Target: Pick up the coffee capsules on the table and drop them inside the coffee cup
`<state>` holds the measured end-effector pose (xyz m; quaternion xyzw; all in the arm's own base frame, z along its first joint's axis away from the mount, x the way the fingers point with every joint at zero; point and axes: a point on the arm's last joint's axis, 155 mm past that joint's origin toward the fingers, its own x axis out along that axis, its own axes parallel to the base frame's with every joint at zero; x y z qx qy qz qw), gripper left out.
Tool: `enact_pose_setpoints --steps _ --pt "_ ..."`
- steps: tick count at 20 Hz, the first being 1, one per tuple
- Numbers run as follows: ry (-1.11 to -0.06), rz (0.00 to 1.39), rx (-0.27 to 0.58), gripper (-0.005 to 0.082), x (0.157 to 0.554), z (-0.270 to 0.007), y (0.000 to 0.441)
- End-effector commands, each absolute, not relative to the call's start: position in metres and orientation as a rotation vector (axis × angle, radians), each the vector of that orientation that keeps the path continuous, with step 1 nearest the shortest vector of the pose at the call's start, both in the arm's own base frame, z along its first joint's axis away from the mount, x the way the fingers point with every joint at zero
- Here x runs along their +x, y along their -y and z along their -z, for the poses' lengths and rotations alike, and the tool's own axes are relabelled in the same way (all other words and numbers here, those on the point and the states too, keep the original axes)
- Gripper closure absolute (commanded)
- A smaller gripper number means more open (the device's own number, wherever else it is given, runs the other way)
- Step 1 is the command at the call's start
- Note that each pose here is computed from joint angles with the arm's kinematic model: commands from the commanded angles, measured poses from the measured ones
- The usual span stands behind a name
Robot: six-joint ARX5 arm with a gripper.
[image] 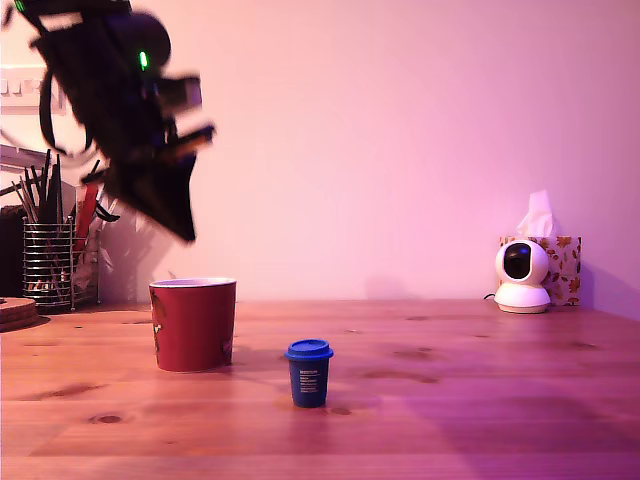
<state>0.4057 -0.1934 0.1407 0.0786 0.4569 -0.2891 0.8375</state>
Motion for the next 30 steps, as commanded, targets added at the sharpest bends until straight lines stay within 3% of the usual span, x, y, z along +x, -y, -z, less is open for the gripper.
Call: enact_pose_setpoints --steps 1,13,24,30 --pt "-0.901 0.634 0.183 0.0793 0.405 -0.163 0.198" --pt "-0.704 0.764 0.169 0.0793 0.376 -0.217 0.213" --pt "-0.497 0.841 0.148 0.0793 0.334 -0.206 0.214" --pt "-0.444 0.919 0.136 0.0793 0.31 -0.19 0.223"
